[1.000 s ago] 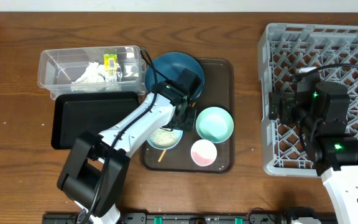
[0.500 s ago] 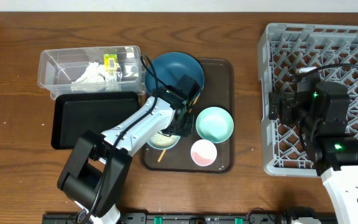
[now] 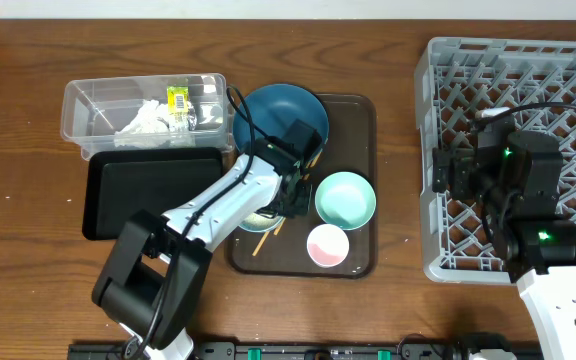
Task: Sort waste into correct bins and load items into the dishwasher rack
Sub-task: 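Grasp the rim of the white rice bowl with the left gripper, then tip the white bowl over the black tray to pour out the rice, then set the emptied white bowl back on the brown tray, then grasp the pink cup with the left gripper and lift it, then hand the pink cup from the left gripper to the right gripper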
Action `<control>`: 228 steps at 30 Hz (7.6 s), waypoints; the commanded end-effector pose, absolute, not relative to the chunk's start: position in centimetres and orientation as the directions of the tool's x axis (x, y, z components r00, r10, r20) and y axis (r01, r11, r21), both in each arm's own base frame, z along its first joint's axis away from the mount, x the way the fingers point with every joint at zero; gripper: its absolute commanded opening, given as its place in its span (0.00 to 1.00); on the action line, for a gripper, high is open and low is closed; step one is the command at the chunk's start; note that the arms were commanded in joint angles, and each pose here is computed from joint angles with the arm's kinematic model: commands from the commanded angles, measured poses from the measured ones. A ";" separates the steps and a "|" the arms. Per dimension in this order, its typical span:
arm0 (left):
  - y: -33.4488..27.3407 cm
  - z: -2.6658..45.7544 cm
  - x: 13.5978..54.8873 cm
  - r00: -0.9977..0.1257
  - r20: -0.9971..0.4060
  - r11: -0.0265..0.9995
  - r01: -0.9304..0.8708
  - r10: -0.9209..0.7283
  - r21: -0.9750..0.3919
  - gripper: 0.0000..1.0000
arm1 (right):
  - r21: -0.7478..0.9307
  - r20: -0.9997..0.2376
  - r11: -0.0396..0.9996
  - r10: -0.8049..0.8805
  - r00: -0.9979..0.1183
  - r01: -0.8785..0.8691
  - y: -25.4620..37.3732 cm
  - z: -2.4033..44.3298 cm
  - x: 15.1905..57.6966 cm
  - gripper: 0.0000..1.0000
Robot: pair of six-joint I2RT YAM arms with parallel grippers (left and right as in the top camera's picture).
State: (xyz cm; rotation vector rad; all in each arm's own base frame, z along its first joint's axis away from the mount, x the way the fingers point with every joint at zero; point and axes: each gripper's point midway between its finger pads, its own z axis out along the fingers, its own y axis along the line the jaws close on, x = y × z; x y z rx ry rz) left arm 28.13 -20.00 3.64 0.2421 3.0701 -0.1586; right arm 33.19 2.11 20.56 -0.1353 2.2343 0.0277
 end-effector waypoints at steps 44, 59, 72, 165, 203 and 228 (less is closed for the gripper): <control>1.9 18.3 34.5 -0.842 -0.048 0.070 0.011 -0.538 -0.997 0.06 | -0.016 -0.801 0.995 -0.070 -0.594 -0.097 2.0 21.7 33.4 0.99; 4.4 17.5 34.3 -0.787 0.155 -0.051 -0.156 -0.597 -0.986 0.06 | -0.016 -0.801 0.995 -0.071 -0.594 -0.097 2.0 21.6 33.4 0.99; 4.6 16.1 34.3 -0.781 0.161 0.007 -0.208 -0.604 -0.978 0.06 | -0.016 -0.801 0.995 -0.071 -0.594 -0.097 2.0 21.7 33.4 0.99; -22.8 6.8 20.9 -0.823 -0.084 0.773 0.559 0.562 -0.302 0.53 | -0.016 -0.801 0.995 -0.071 -0.595 -0.097 2.0 21.6 33.4 0.99; -21.6 24.4 35.6 -0.913 -0.408 0.260 0.393 -0.004 -0.882 0.06 | 0.446 -0.871 0.466 0.028 -0.491 -0.764 15.0 24.3 35.0 0.99; -26.5 23.8 32.9 -0.908 -0.386 0.052 0.399 0.166 -0.916 0.06 | 0.306 -0.952 0.004 -0.025 -0.306 -0.952 21.3 25.2 31.7 0.95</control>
